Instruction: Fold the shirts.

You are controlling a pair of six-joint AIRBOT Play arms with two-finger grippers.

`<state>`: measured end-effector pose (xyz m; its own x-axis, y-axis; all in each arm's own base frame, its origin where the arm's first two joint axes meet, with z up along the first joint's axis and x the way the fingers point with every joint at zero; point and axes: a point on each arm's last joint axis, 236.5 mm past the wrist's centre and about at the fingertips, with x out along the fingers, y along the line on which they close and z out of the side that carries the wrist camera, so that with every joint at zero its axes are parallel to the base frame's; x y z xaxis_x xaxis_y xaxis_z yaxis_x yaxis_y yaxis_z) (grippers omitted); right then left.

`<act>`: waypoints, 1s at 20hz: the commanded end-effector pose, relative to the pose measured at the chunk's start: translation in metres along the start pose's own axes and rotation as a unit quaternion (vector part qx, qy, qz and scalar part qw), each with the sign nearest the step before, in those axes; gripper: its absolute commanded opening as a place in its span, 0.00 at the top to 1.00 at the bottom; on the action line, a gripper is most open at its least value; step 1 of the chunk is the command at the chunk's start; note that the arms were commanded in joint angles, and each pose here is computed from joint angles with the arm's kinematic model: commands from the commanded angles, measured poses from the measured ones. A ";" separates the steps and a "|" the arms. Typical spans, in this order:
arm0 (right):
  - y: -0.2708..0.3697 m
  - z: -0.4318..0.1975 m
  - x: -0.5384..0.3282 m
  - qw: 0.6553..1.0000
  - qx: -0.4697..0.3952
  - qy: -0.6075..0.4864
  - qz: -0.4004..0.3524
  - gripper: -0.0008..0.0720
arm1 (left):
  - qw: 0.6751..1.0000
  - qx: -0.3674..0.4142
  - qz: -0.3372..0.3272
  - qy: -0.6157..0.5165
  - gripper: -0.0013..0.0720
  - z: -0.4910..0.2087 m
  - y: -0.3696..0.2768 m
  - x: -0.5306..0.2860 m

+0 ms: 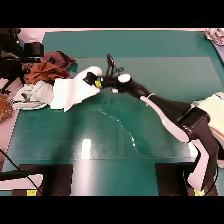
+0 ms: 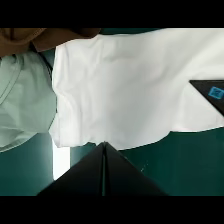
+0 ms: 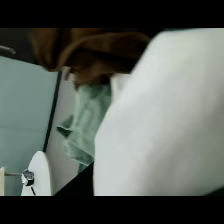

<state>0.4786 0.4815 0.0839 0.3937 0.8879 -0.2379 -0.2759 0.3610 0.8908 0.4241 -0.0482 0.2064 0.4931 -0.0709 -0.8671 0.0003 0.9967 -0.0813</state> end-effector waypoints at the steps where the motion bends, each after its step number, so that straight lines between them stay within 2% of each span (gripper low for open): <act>1: 0.037 0.049 -0.075 0.992 -0.077 0.024 -0.097 0.96 | 1.000 -0.001 -0.005 0.018 0.95 -0.009 -0.002 -0.001; 3: -0.016 0.094 -0.187 0.950 -0.083 0.020 -0.301 0.96 | 0.999 0.000 -0.022 0.023 0.95 -0.012 -0.010 -0.003; 4: -0.033 0.118 -0.254 0.922 -0.084 0.008 -0.379 0.96 | 0.999 0.001 -0.036 0.029 0.95 -0.015 -0.017 -0.004; 7: -0.054 0.162 -0.431 0.869 -0.017 -0.060 -0.491 0.96 | 0.996 0.003 -0.081 0.039 0.95 -0.020 -0.038 -0.006; 11: -0.070 0.177 -0.618 0.805 0.097 -0.205 -0.549 0.96 | 0.991 0.003 -0.129 0.041 0.95 -0.020 -0.060 -0.011; 13: -0.077 0.168 -0.678 0.784 0.148 -0.252 -0.548 0.96 | 0.990 0.003 -0.139 0.039 0.95 -0.019 -0.065 -0.012; 20: -0.090 0.147 -0.766 0.750 0.225 -0.330 -0.527 0.96 | 0.988 -0.004 -0.148 0.042 0.95 -0.020 -0.069 -0.014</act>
<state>0.3533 -0.2460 0.2411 0.5801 -0.1800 -0.7944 0.7214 0.5665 0.3983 0.4009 -0.1131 0.2124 0.4023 -0.3473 -0.8471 0.1226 0.9373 -0.3261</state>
